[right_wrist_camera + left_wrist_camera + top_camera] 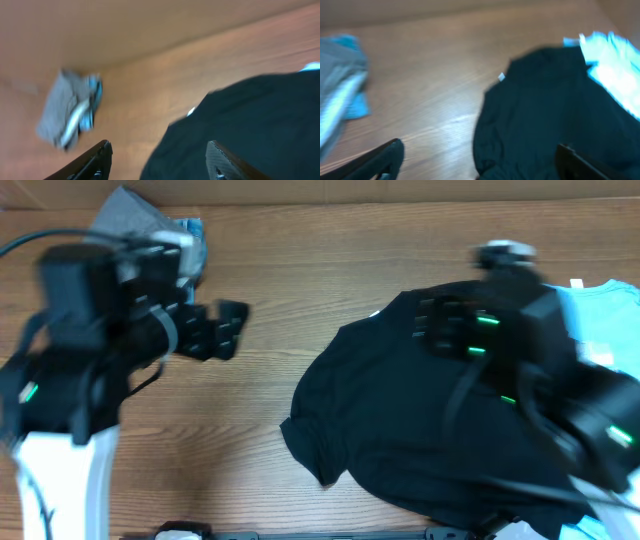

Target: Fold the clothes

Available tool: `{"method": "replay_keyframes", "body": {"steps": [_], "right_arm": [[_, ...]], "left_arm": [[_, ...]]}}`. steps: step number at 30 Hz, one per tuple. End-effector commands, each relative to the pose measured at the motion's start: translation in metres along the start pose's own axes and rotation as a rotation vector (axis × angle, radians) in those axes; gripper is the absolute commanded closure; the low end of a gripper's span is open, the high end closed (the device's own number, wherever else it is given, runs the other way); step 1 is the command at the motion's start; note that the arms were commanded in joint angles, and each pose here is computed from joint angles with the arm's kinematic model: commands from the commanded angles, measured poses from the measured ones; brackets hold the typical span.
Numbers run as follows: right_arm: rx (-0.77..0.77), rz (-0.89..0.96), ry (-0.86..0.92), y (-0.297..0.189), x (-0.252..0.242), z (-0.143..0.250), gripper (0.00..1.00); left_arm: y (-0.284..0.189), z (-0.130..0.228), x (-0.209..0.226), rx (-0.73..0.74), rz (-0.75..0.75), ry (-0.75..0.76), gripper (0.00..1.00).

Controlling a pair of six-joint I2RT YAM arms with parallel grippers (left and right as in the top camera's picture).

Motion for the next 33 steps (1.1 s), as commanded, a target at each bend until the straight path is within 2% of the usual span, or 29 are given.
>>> {"method": "replay_keyframes", "body": {"steps": [1,5,8,10,13,19,25,27,29,31,32,33], "right_arm": [[-0.110,0.040,0.083,-0.030,-0.024,-0.022,0.35],[-0.124,0.091,0.109,-0.047,-0.045,-0.020,0.34],[-0.086,0.127,0.104,-0.047,-0.053,-0.011,0.33],[-0.057,0.149,0.098,-0.047,-0.057,-0.005,0.33],[-0.035,0.166,0.093,-0.047,-0.060,0.000,0.32],[-0.008,0.186,0.096,-0.041,-0.062,0.003,0.32],[0.036,0.220,0.102,-0.034,-0.065,0.010,0.32],[0.047,0.228,0.100,-0.032,-0.066,0.011,0.32],[0.053,0.236,0.113,-0.031,-0.067,0.012,0.32],[0.058,0.241,0.122,-0.028,-0.067,0.013,0.32],[0.060,0.249,0.120,-0.026,-0.067,0.013,0.32],[0.060,0.255,0.119,-0.025,-0.068,0.012,0.31]], "left_arm": [[0.066,0.005,-0.009,0.135,0.043,0.071,0.00],[0.142,0.008,-0.014,0.220,0.129,0.081,0.00],[0.202,0.030,-0.002,0.332,0.134,0.054,0.01],[0.234,0.048,0.002,0.404,0.139,0.024,0.09],[0.278,0.073,0.004,0.477,0.144,-0.021,0.16],[0.330,0.111,-0.008,0.560,0.164,0.019,0.18],[0.361,0.153,-0.010,0.662,0.060,0.095,0.27],[0.366,0.161,-0.011,0.682,0.045,0.110,0.37],[0.369,0.166,-0.011,0.694,0.040,0.112,0.51],[0.369,0.167,-0.011,0.697,0.035,0.110,0.76],[0.368,0.167,-0.005,0.701,-0.009,0.096,0.96],[0.366,0.166,0.003,0.703,-0.069,0.075,0.96]]}}
Point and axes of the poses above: each gripper's point midway between its finger pads, its own y axis out along the fingers, its own x axis along the line the jaws close on, z = x × y, the point moved 3 cm from there along -y, back along the fingers, and after that the axes turned 2 degrees about y, right-handed, at the moved point
